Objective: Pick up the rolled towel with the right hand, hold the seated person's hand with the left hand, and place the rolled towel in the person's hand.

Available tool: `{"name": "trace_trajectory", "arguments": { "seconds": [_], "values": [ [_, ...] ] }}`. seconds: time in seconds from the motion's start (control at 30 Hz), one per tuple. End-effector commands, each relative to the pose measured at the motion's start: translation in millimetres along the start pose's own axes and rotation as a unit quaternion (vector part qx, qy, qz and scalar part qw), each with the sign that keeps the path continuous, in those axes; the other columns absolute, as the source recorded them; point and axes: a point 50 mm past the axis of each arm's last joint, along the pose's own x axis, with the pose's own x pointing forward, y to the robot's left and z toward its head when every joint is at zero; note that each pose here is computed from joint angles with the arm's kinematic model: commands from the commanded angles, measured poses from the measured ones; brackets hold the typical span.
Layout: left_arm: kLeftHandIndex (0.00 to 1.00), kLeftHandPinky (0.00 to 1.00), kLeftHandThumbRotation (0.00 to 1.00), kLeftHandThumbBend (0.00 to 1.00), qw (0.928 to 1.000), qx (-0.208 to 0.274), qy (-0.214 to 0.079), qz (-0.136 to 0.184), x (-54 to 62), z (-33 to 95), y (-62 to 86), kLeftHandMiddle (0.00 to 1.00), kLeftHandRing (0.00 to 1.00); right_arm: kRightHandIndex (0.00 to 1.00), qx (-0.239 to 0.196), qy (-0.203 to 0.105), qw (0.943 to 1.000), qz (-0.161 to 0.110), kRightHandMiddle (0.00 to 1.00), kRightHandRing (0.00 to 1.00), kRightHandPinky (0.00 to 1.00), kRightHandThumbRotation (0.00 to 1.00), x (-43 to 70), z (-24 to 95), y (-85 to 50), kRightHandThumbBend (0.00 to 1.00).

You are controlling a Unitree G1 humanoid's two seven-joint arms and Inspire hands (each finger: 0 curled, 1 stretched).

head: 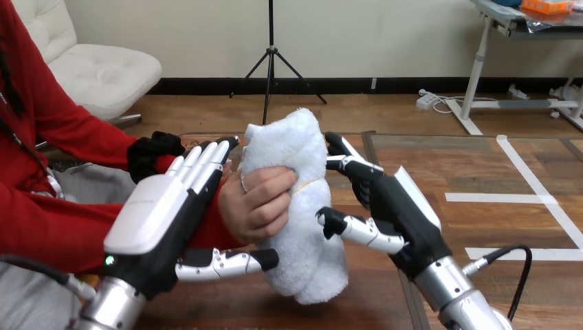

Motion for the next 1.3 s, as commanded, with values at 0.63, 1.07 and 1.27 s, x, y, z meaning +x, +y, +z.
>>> {"name": "trace_trajectory", "arguments": {
  "seconds": [0.63,1.07,1.27],
  "values": [
    [1.00,1.00,0.69,1.00,0.9959,-0.055,-0.021,0.069,-10.3,9.7,-21.5,1.00,1.00,1.00,0.006,-0.008,0.9996,-0.026,1.00,1.00,1.00,0.60,-7.2,0.7,-6.2,1.00],
    [1.00,1.00,0.68,1.00,0.9937,-0.070,-0.021,0.085,-16.9,13.0,-26.2,1.00,1.00,1.00,0.007,0.000,0.9996,-0.029,0.99,1.00,1.00,0.61,-13.0,-3.2,-4.9,1.00],
    [1.00,1.00,0.68,1.00,0.9932,-0.075,-0.019,0.088,-18.8,14.3,-27.8,1.00,1.00,1.00,0.010,0.004,0.9995,-0.030,0.99,1.00,1.00,0.61,-14.5,-4.6,-4.0,1.00]
  ]
}}
